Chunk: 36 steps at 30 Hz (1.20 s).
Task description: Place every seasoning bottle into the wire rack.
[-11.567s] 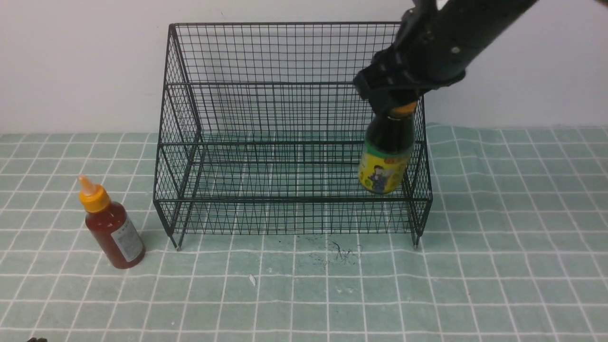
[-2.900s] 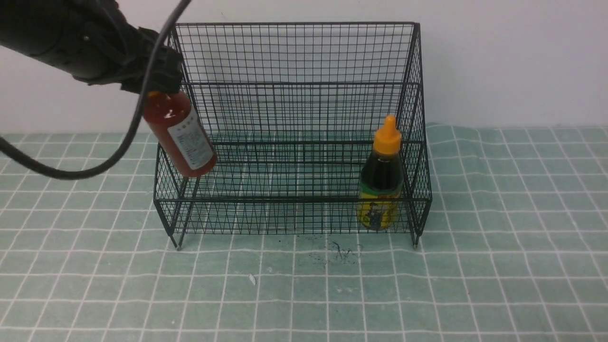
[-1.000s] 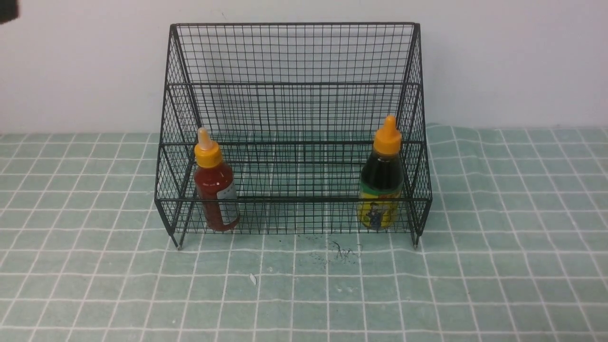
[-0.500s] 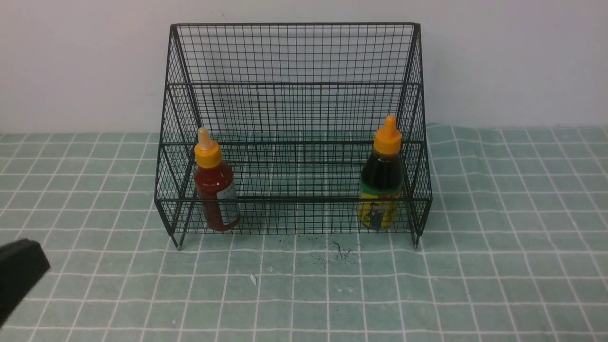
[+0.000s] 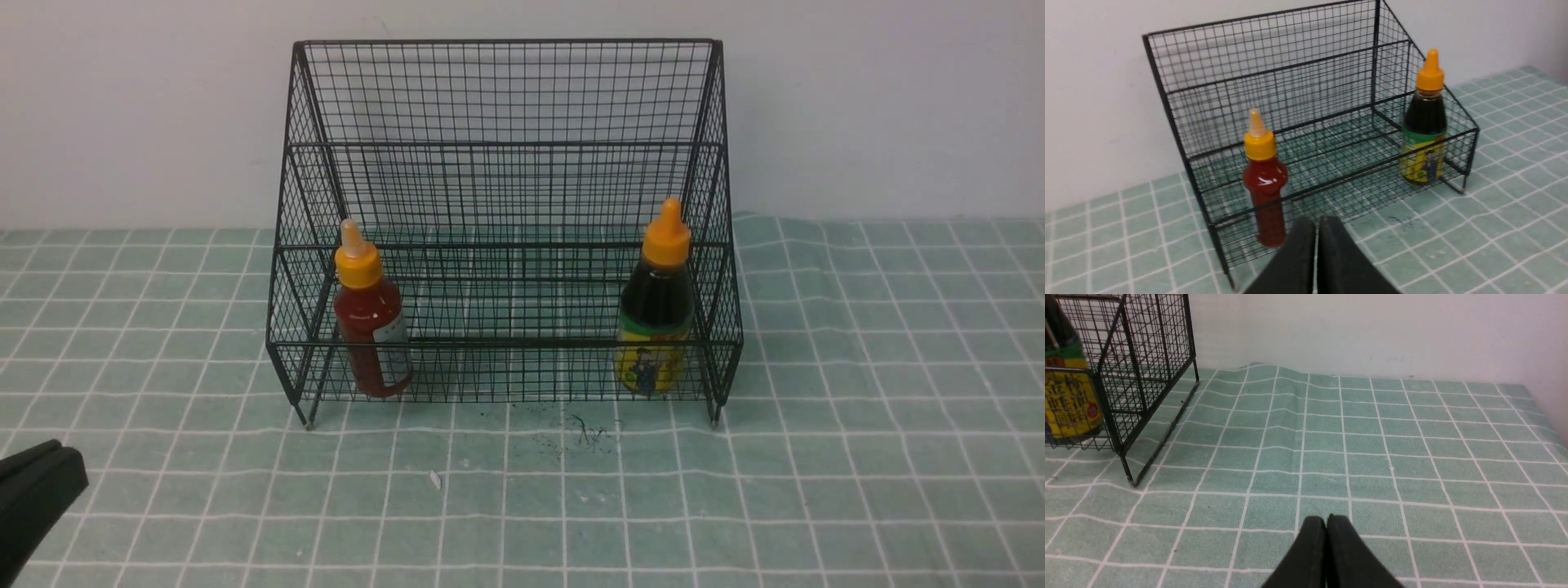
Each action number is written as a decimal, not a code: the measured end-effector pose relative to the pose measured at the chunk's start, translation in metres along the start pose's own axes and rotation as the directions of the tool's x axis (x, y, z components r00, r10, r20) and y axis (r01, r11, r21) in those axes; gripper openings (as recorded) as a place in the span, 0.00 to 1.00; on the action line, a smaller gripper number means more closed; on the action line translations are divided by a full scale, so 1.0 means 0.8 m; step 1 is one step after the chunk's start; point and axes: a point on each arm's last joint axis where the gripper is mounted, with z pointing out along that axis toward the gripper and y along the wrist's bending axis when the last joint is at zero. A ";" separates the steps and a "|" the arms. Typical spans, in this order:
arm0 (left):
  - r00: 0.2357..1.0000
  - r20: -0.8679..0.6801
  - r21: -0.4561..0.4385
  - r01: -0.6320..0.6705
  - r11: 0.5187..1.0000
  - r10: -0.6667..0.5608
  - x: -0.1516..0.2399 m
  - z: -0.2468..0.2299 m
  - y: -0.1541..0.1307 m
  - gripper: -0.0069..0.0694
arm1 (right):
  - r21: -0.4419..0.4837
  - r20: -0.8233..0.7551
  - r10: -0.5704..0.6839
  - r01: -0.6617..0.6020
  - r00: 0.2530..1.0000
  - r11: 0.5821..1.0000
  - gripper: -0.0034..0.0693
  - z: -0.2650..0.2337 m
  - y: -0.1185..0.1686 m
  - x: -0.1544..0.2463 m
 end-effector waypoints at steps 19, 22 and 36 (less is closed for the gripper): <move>0.979 -0.132 -0.291 0.112 0.950 -0.156 0.169 0.024 0.020 0.08 | 0.000 0.000 0.000 0.000 1.000 1.000 0.03 0.000 0.000 0.000; 0.979 -0.132 -0.291 0.112 0.950 -0.156 0.169 0.024 0.020 0.08 | 0.000 0.000 0.000 0.000 1.000 1.000 0.03 0.000 0.000 0.000; 0.979 -0.132 -0.291 0.112 0.950 -0.156 0.169 0.024 0.020 0.08 | 0.000 0.000 0.000 0.000 1.000 1.000 0.03 0.000 0.000 0.000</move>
